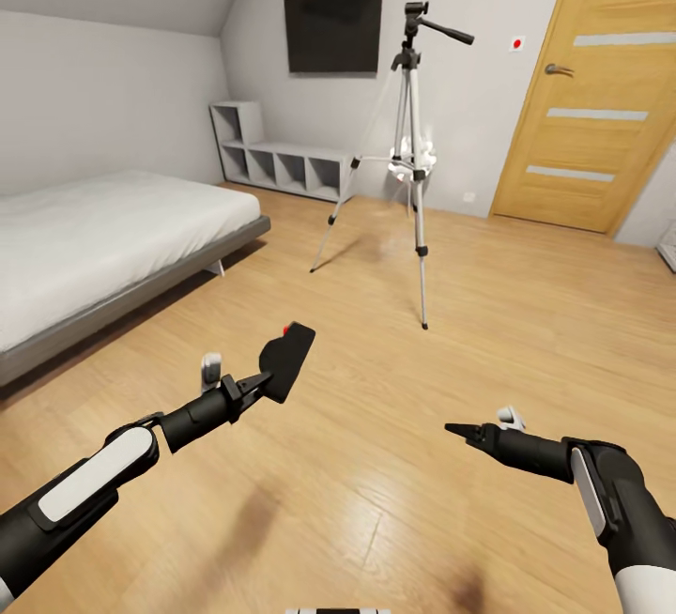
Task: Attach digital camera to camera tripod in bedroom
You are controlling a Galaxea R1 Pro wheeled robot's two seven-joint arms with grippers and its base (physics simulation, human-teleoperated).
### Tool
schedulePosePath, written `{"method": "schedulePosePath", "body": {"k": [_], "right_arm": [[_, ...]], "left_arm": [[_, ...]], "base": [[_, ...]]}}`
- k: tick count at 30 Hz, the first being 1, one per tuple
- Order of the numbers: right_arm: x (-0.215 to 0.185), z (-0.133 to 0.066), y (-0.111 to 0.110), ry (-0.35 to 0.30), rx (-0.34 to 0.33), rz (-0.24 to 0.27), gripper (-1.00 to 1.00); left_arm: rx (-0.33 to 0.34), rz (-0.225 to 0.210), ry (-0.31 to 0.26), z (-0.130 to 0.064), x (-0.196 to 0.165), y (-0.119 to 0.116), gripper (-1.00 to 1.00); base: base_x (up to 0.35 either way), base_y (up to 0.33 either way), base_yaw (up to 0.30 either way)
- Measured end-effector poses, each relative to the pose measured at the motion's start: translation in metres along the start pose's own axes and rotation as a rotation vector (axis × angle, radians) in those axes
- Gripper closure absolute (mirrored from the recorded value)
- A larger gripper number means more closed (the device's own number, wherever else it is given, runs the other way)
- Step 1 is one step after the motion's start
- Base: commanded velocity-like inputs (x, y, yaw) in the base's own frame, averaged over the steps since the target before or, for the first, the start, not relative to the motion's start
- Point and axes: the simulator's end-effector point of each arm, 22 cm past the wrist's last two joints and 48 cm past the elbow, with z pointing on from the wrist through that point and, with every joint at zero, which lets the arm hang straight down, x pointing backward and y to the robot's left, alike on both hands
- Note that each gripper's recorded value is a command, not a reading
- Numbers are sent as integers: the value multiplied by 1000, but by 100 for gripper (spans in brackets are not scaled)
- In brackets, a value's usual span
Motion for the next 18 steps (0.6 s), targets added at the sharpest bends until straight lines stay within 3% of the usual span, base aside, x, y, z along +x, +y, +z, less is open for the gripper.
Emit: {"method": "schedulePosePath", "body": {"k": [18], "right_arm": [[-19, -19, 31, -48, -28, -51, -100]], "left_arm": [[44, 54, -21, -9, -9, -42, 100]], "base": [[0, 0, 0]]}}
